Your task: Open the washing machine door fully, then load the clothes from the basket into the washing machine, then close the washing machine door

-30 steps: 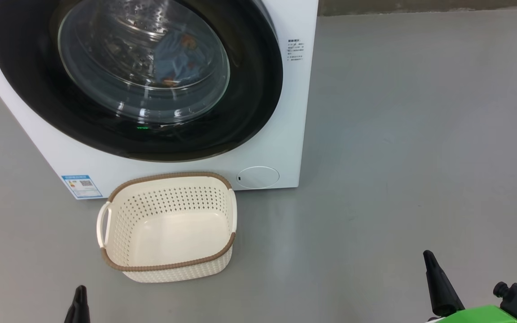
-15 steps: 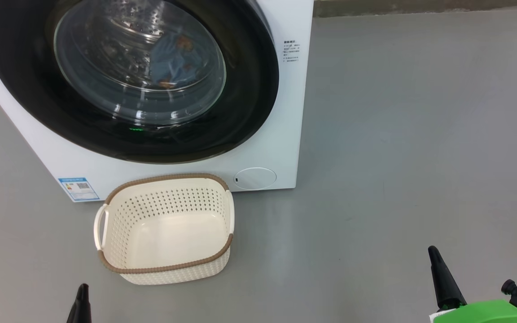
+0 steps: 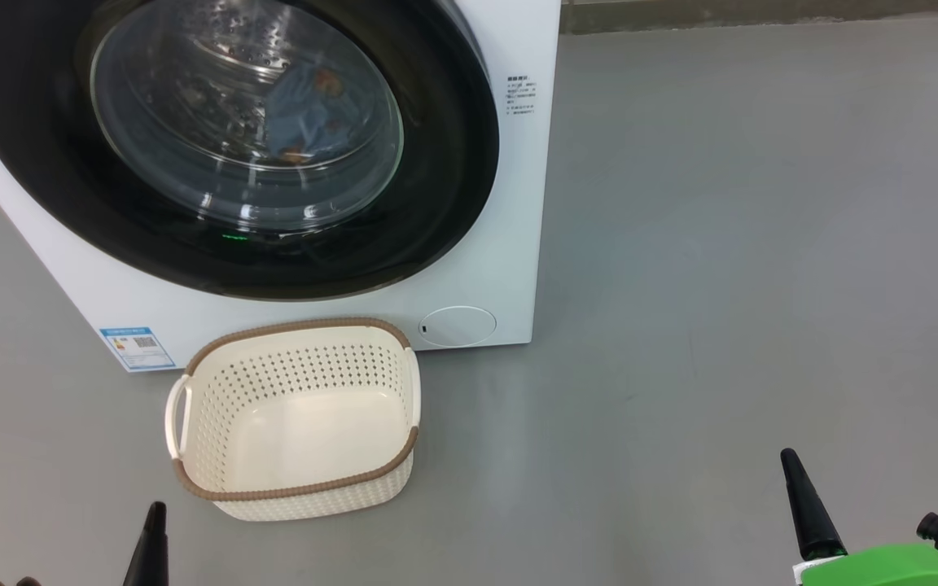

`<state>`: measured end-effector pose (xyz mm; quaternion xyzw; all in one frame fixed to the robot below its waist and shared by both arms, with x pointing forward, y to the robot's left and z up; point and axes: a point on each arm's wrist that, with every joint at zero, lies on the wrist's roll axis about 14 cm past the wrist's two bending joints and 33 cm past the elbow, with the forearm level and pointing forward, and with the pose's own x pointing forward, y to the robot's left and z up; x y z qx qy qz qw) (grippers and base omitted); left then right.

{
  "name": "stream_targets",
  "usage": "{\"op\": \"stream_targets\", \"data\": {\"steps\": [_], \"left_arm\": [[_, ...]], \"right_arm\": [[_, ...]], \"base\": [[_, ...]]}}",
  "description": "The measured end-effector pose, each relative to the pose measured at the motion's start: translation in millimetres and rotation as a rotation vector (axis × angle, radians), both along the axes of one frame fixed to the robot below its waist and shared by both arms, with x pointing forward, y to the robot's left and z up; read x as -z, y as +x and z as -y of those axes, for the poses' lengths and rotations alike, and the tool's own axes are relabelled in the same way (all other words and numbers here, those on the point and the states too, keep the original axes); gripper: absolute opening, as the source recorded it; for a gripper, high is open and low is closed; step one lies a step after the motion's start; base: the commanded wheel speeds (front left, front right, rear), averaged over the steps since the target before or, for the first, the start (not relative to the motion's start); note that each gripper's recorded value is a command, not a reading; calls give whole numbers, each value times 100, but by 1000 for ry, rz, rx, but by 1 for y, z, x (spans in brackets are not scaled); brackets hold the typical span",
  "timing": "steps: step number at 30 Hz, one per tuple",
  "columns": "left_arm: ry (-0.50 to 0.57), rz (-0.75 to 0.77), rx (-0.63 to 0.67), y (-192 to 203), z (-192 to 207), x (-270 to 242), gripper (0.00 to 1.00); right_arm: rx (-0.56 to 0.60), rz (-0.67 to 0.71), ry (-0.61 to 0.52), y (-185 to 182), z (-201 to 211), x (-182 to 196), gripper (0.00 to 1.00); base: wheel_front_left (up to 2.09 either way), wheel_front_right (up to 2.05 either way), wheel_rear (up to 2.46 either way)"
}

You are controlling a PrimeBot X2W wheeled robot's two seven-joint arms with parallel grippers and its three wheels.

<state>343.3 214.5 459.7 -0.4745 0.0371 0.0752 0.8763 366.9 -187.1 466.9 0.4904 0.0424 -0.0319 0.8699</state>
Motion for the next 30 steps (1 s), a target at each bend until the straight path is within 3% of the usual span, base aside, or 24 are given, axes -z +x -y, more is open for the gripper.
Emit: {"op": "stream_targets", "data": {"steps": [30], "left_arm": [[-339,42,26,20,15,-11,0]], "right_arm": [[43,10,316,4,11,-6,0]], "base": [[0,0,0]]}}
